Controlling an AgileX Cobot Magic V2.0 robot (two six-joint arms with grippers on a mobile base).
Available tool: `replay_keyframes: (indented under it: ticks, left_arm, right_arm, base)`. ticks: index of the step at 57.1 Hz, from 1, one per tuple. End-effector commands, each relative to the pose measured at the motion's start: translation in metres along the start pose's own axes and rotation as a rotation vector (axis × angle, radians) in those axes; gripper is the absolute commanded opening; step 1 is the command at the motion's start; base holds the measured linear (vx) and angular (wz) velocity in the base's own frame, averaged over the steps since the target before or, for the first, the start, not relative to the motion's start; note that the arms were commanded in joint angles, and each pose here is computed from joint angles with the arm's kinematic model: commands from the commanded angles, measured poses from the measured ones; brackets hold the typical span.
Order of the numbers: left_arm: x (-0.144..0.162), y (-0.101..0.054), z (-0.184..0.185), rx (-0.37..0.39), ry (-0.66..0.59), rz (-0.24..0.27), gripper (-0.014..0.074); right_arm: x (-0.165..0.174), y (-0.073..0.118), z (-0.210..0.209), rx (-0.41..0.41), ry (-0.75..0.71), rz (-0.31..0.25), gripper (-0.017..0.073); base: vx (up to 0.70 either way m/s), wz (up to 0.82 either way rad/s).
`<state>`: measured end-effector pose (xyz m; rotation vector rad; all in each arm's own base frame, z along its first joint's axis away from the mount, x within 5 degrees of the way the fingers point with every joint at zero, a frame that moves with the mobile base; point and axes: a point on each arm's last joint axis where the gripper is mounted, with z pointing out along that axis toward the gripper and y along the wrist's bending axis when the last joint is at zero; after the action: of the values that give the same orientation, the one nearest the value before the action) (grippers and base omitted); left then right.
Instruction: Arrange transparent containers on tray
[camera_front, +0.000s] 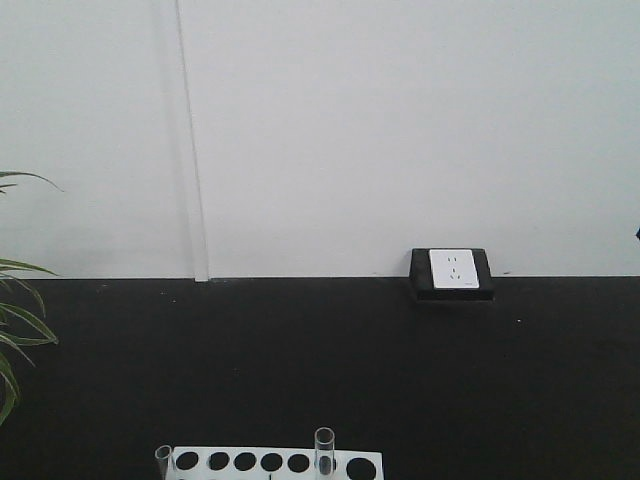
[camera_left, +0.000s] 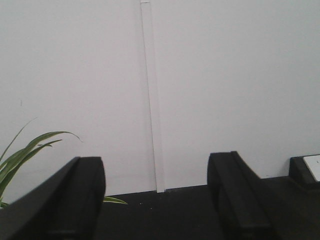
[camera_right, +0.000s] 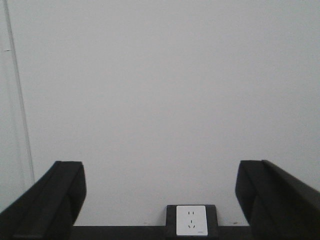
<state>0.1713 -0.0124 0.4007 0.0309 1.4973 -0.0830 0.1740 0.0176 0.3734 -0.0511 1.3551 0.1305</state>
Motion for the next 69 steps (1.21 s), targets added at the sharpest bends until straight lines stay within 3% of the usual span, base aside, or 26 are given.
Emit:
replay_keyframes:
  ticks: [1, 13, 26, 30, 35, 48, 58, 69]
  left_arm:
    - [-0.005, -0.002, -0.003, 0.005, -0.082, -0.018, 0.0538]
    - [0.046, -0.008, -0.005, 0.039, -0.028, 0.007, 0.0503]
    - [0.102, -0.021, -0.016, 0.125, 0.007, 0.048, 0.0475]
    - [0.117, -0.026, -0.022, 0.172, 0.026, 0.03, 0.047]
    - [0.139, -0.034, -0.03, 0.251, 0.074, -0.028, 0.047]
    - [0.172, -0.053, -0.029, 0.434, 0.099, -0.042, 0.047]
    - [0.18, -0.063, 0.0, 0.459, 0.086, -0.08, 0.047]
    - [0.19, -0.073, 0.032, 0.469, 0.097, -0.074, 0.047]
  right_arm:
    - [-0.01, 0.003, -0.001, -0.038, -0.115, -0.08, 0.061]
    - [0.016, 0.004, -0.007, -0.06, -0.084, -0.04, 0.054]
    - [0.027, 0.004, -0.011, -0.067, -0.073, -0.043, 0.0523]
    - [0.027, 0.005, -0.011, -0.068, -0.08, -0.044, 0.0523]
    - [0.026, 0.005, -0.011, -0.069, -0.084, -0.049, 0.0523]
    - [0.026, 0.005, -0.011, -0.069, -0.084, -0.049, 0.0522]
    - [0.026, 0.005, -0.011, -0.069, -0.084, -0.049, 0.0522]
    - [0.026, 0.005, -0.011, -0.069, -0.084, -0.049, 0.0522]
  base:
    - [0.0, 0.0]
    - [0.0, 0.0]
    - [0.0, 0.0]
    - [0.0, 0.0]
    - [0.0, 0.0]
    - [0.0, 0.0]
    - [0.0, 0.0]
    - [0.0, 0.0]
